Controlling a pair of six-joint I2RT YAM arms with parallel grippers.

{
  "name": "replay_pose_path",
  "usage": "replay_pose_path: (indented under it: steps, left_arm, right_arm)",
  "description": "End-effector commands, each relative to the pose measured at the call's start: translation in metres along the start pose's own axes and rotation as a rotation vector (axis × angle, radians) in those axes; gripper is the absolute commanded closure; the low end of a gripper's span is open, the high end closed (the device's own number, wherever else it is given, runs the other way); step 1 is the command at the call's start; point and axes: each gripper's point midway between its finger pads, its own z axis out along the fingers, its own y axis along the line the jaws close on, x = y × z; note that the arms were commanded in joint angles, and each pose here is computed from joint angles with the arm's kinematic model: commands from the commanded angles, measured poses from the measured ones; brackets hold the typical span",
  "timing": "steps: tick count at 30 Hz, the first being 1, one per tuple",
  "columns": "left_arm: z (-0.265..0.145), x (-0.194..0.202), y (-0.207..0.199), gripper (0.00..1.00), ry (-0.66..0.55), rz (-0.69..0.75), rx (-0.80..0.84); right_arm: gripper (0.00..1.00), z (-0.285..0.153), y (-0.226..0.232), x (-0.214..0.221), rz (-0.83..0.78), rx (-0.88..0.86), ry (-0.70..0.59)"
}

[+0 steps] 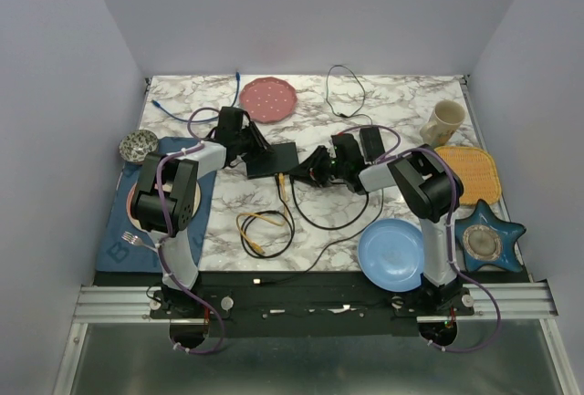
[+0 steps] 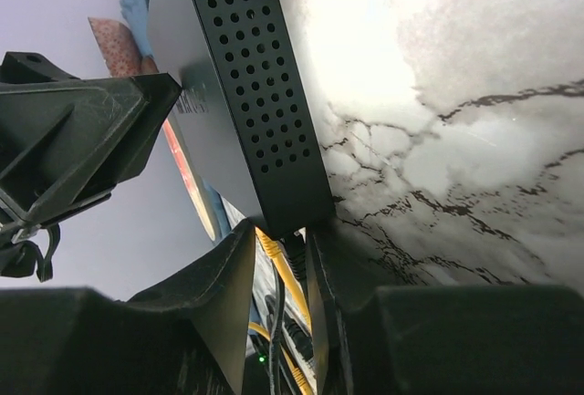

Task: Pull the plug from the switch port

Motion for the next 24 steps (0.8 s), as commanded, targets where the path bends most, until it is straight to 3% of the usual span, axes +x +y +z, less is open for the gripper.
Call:
replay_pose_path:
  steps: [1,7,14,24]
  left_arm:
    - [0.007,0.038,0.035,0.57,0.11,-0.029,-0.097]
    - [0.009,0.041,0.033,0.58,0.117,-0.024,-0.095]
    - [0.003,0.043,0.028,0.58,0.116,-0.024,-0.083]
    - [-0.011,0.082,-0.011,0.58,0.185,-0.051,0.081]
  right_arm:
    - [0.64,0.008,-0.007,-0.003,0.005,0.009,0.001]
    - [0.7,0.009,-0.007,-0.005,0.016,0.003,-0.008]
    - [0.91,0.006,-0.008,-0.001,0.008,-0.02,-0.006]
    - [0.99,-0.006,-0.02,0.007,-0.103,0.028,0.012]
